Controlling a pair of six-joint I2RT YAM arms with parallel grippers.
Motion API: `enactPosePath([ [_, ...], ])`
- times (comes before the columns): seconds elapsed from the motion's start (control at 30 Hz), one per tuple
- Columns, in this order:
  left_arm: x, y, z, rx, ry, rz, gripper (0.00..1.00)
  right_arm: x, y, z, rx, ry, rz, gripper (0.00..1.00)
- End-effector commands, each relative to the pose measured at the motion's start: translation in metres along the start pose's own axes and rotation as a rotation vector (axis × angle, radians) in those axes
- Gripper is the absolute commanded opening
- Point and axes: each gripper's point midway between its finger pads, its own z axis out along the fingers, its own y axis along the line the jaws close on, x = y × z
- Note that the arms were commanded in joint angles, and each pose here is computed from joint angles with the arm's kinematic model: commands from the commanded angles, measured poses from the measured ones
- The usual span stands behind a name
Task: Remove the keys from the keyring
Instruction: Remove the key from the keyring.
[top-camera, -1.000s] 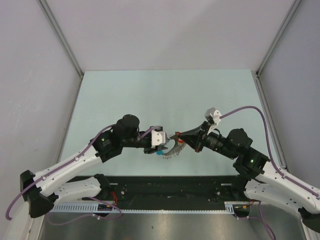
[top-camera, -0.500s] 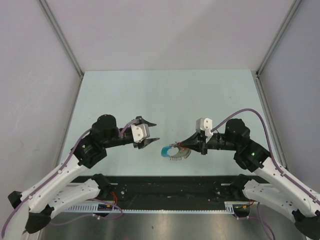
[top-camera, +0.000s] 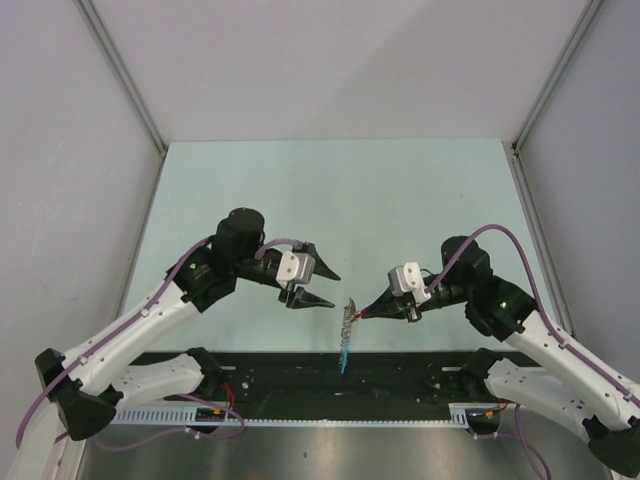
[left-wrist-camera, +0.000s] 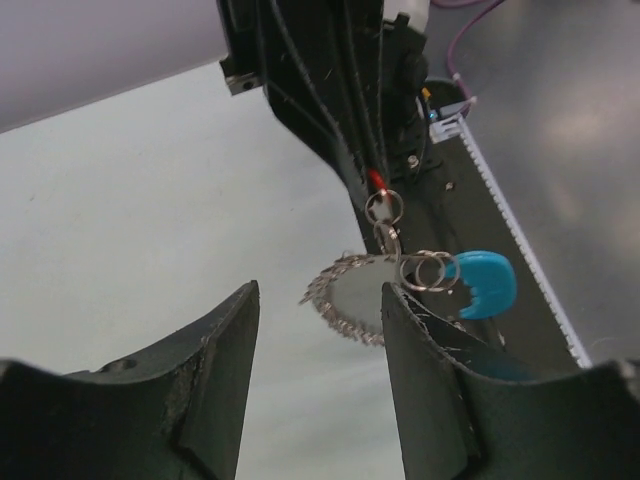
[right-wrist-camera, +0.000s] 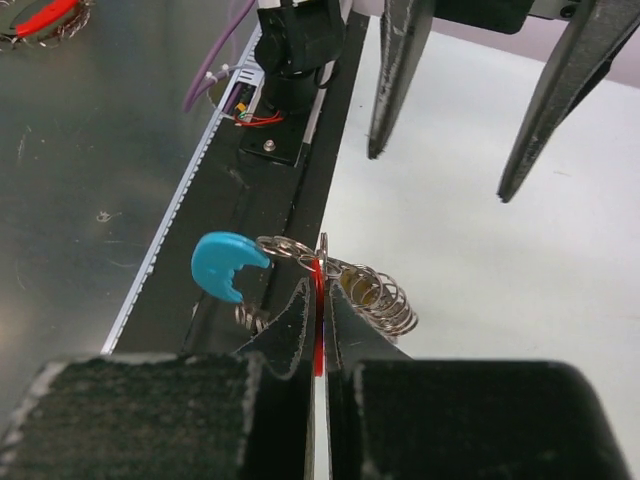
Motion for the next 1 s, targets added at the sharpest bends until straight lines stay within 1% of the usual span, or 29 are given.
enactPosePath([
  [0.0,-0.017,-0.033,0.006,0.161,-0.115,-0.089,0.56,-0.036,-0.009,-0.004,0.017,-0.067,-0.157,0.00],
  [0.03,-0.019,-0.034,0.008,0.162,-0.127,-0.087,0.56,-0.033,-0.012,-0.004,0.032,-0.056,-0.156,0.00],
  [0.13,-0.011,-0.036,0.016,0.133,-0.098,-0.124,0.54,-0.030,-0.017,-0.004,0.050,-0.043,-0.171,0.00],
  [0.23,0.000,-0.037,0.022,0.121,-0.070,-0.193,0.52,-0.032,-0.023,-0.005,0.072,-0.042,-0.203,0.00],
  [0.37,0.010,-0.036,0.028,0.123,-0.049,-0.250,0.49,-0.033,-0.025,-0.003,0.069,-0.048,-0.231,0.00],
  [0.57,0.017,-0.028,0.033,0.099,-0.028,-0.272,0.47,-0.029,-0.019,-0.001,0.028,-0.045,-0.236,0.00],
  [0.7,0.020,-0.030,0.037,0.137,-0.013,-0.297,0.46,-0.027,-0.018,-0.001,0.021,-0.036,-0.237,0.00],
  [0.97,0.020,-0.036,0.043,0.223,-0.012,-0.330,0.38,-0.025,-0.015,-0.001,0.004,-0.035,-0.246,0.00],
])
